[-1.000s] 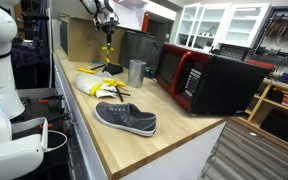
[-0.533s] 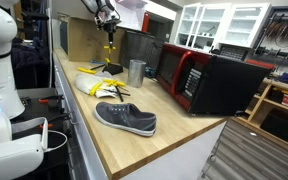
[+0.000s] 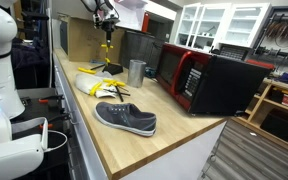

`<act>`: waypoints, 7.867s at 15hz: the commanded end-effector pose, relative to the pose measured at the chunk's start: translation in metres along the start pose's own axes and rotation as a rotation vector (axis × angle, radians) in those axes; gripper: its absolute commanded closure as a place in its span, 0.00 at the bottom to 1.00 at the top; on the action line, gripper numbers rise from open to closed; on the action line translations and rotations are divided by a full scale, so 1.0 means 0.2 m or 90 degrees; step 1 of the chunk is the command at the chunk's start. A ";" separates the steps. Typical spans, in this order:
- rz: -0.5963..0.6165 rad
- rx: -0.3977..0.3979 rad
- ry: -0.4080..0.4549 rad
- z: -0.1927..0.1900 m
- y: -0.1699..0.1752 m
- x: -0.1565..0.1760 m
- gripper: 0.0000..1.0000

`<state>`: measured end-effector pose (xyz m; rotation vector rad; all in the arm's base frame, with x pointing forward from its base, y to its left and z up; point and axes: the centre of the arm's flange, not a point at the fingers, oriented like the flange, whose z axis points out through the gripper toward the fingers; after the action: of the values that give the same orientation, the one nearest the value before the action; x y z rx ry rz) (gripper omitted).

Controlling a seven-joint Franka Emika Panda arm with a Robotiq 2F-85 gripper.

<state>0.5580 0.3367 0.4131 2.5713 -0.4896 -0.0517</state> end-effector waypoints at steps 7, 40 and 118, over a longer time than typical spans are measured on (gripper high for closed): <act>-0.025 -0.035 -0.006 -0.01 0.09 -0.06 0.96; 0.195 0.084 -0.109 0.15 0.15 0.13 0.96; 0.145 0.055 -0.083 0.37 0.02 0.23 0.96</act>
<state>0.5907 0.2802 0.3594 2.5523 -0.8777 -0.1447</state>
